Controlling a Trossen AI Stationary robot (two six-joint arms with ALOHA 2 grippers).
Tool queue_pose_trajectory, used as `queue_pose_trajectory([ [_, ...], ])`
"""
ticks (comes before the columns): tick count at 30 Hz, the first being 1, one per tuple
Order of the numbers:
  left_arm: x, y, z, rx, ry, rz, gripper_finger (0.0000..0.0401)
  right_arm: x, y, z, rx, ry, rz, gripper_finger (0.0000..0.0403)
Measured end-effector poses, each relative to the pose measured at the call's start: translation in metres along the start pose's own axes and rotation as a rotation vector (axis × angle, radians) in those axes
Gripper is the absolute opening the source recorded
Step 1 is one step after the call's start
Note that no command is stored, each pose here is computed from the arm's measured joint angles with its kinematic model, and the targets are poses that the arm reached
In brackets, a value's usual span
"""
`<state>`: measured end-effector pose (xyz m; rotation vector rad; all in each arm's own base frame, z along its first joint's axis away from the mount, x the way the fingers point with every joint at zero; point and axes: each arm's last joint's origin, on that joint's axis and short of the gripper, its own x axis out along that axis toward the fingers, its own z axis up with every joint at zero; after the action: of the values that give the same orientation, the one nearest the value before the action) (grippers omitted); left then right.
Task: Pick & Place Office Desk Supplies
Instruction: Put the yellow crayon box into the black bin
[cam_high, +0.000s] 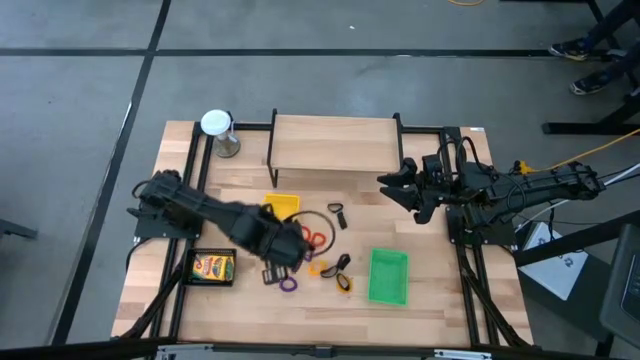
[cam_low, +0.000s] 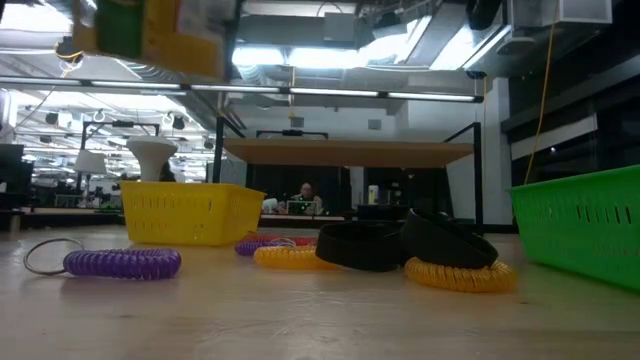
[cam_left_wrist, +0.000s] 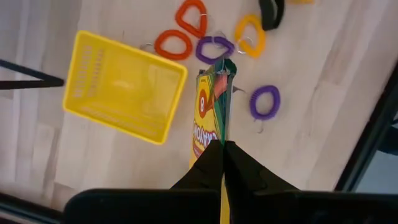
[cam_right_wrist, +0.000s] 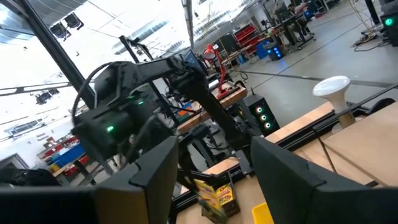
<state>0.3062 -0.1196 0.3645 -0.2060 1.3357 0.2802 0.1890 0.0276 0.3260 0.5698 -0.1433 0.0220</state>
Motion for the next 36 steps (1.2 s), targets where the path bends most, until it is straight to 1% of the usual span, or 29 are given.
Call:
queue_pose_trajectory([
  [2, -0.002, -0.011, -0.009, 0.019, -0.02, 0.012, 0.0001, 0.0, 0.0, 0.0, 0.0, 0.0, 0.0, 0.0206],
  [5, 0.004, -0.026, -0.026, 0.065, -0.018, 0.051, 0.0001, 0.0, 0.0, 0.0, 0.001, 0.0, 0.0, 0.0206],
  [7, 0.011, -0.034, -0.043, 0.086, 0.006, 0.072, 0.0001, 0.0, 0.0, 0.0, 0.009, 0.0, 0.0, 0.0206],
  [10, 0.021, -0.04, -0.072, 0.075, 0.056, 0.106, 0.0001, 0.0, 0.0, 0.0, 0.021, 0.0, 0.0, 0.0206],
  [13, 0.026, -0.038, -0.102, 0.053, 0.081, 0.14, 0.0001, 0.0, 0.0, 0.0, 0.023, 0.0, 0.0, 0.0206],
  [17, 0.024, -0.027, -0.137, 0.0, 0.104, 0.147, 0.0001, 0.0, 0.0, 0.0, 0.024, -0.008, -0.014, 0.0206],
  [22, 0.022, -0.013, -0.173, 0.056, 0.078, 0.155, 0.0001, 0.0, -0.002, 0.001, 0.047, -0.036, -0.058, 0.0206],
  [26, 0.023, 0.0, -0.194, 0.116, 0.082, 0.155, 0.0001, 0.0, -0.003, 0.001, 0.049, -0.054, -0.085, 0.0206],
  [28, 0.025, 0.003, -0.202, 0.166, 0.072, 0.146, 0.0001, 0.0, -0.003, 0.002, 0.053, -0.061, -0.096, 0.0206],
  [32, 0.028, 0.005, -0.208, 0.24, 0.04, 0.123, 0.0001, 0.0, -0.003, 0.002, 0.076, -0.067, -0.104, 0.0206],
  [36, 0.041, 0.003, -0.216, 0.273, 0.037, 0.113, 0.0001, 0.0, -0.004, 0.002, 0.094, -0.091, -0.138, 0.0206],
])
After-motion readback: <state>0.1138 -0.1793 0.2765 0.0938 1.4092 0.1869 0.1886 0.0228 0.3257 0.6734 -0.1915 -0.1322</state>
